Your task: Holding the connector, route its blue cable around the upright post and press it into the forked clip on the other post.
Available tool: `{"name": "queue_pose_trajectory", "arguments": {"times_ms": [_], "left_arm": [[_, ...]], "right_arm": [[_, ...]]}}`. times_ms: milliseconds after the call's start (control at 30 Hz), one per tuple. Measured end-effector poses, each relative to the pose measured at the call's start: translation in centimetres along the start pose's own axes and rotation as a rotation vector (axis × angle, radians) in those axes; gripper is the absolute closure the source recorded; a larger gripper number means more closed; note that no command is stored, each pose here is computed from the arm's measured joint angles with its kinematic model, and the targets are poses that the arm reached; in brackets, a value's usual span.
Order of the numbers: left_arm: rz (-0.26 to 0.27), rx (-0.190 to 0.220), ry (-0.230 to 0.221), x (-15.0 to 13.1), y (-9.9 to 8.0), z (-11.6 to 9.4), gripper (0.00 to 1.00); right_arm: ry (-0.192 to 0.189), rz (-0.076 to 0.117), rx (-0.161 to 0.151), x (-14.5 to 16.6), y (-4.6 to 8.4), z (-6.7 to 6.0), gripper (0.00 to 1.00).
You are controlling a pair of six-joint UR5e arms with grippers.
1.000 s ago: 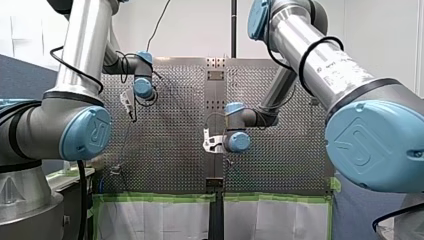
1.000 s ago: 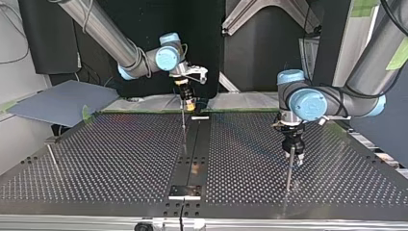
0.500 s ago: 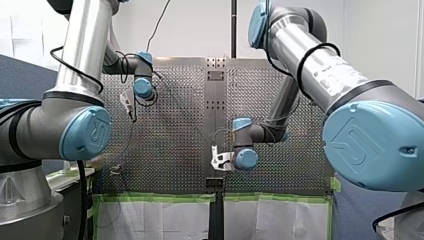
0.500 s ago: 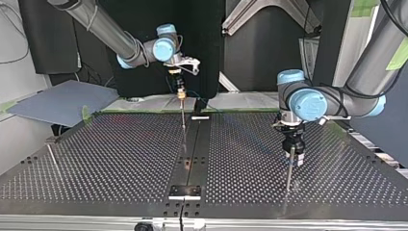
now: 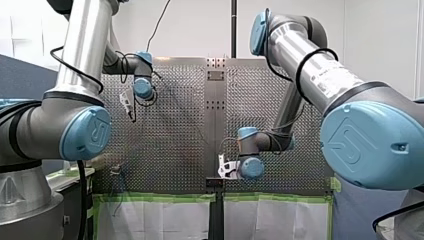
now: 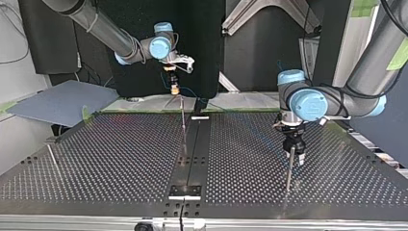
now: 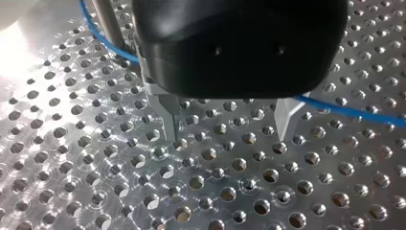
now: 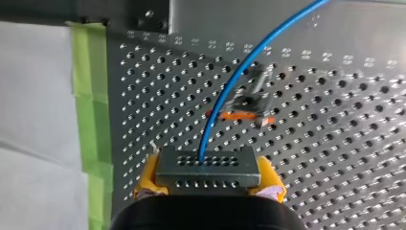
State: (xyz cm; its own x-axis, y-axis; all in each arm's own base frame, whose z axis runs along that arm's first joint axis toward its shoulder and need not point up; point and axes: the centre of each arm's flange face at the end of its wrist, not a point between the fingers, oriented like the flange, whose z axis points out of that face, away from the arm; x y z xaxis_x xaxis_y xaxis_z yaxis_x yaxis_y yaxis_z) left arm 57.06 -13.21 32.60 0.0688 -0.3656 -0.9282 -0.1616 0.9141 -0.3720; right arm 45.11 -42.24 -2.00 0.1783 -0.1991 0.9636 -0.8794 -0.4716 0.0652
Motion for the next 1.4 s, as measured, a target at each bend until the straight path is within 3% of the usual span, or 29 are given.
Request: {"name": "queue_pose_trajectory", "arguments": {"times_ms": [233, 667, 967, 1133, 1400], "left_arm": [[0.001, -0.001, 0.0, 0.0, 0.1, 0.0, 0.0], [0.001, -0.002, -0.003, -0.1, 0.1, 0.1, 0.0], [0.006, -0.004, 0.0, -0.1, 0.2, 0.1, 0.0], [0.007, -0.004, 0.001, 0.0, 0.2, 0.0, 0.0], [0.007, -0.003, 0.002, 0.0, 0.1, 0.0, 0.0]], "right_arm": [[-0.02, 0.002, -0.045, -2.7, 1.6, 0.6, 0.99], [-0.086, 0.025, -0.133, -9.1, 7.3, 1.7, 0.99], [-0.098, 0.044, -0.185, -12.1, 10.5, 2.2, 0.99], [-0.087, 0.042, -0.18, -12.3, 10.8, 2.4, 0.99], [-0.057, 0.005, -0.132, -12.0, 10.1, 2.8, 0.99]]}}
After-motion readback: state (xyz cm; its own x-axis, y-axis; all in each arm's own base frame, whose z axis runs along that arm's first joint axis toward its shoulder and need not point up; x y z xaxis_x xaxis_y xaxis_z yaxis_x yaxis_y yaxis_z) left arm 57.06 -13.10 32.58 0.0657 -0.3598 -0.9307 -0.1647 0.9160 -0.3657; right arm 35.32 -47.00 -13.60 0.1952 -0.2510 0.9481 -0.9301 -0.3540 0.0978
